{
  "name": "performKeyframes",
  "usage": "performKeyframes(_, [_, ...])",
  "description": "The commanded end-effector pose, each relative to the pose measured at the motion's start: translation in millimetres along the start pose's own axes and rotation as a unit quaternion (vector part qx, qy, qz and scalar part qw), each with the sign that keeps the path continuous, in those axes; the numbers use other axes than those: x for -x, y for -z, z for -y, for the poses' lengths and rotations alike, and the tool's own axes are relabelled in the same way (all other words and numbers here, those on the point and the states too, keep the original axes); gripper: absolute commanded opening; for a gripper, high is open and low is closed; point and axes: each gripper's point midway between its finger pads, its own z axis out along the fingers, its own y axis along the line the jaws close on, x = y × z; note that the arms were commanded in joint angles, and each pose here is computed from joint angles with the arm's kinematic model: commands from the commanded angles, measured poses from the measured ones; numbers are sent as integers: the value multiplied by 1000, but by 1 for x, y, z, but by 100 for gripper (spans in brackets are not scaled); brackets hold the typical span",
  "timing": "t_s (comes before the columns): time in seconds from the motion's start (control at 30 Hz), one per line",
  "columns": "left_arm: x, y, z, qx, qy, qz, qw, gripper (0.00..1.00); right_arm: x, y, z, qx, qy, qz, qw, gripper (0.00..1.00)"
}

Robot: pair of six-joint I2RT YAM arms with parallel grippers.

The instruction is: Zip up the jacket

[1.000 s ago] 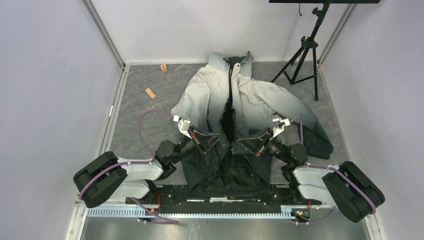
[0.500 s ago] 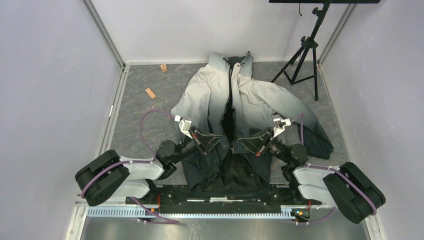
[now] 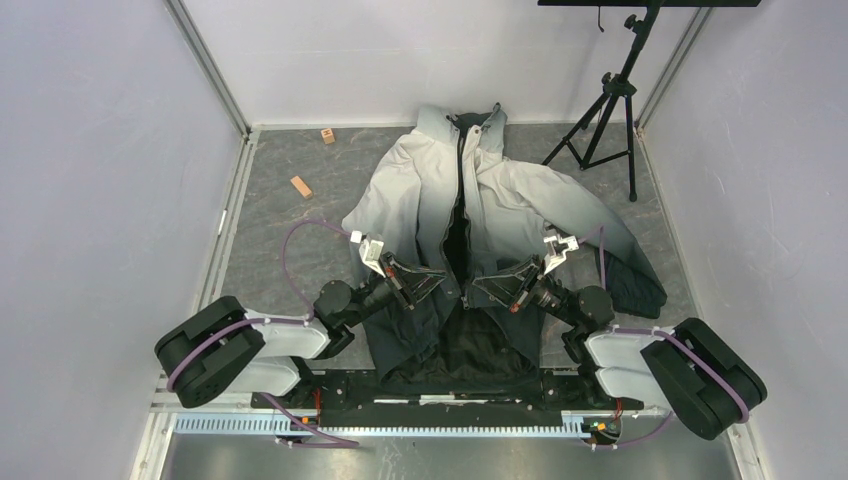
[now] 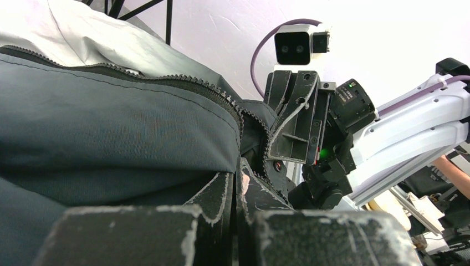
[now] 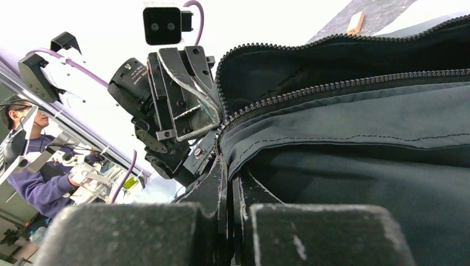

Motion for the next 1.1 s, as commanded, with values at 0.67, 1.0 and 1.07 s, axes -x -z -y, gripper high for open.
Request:
performKeyframes(0.67, [25,-8,22,-44,15,44,998,2,6,38,-39,63,54,67,994,0])
performKeyframes(1.0, [23,-8,23,-46,19,41,998,2,8,39,-40,63,54,72,994,0])
performKeyframes(1.07, [23,-8,23,-46,19,41,998,2,7,38,-39,61,53,71,994,0])
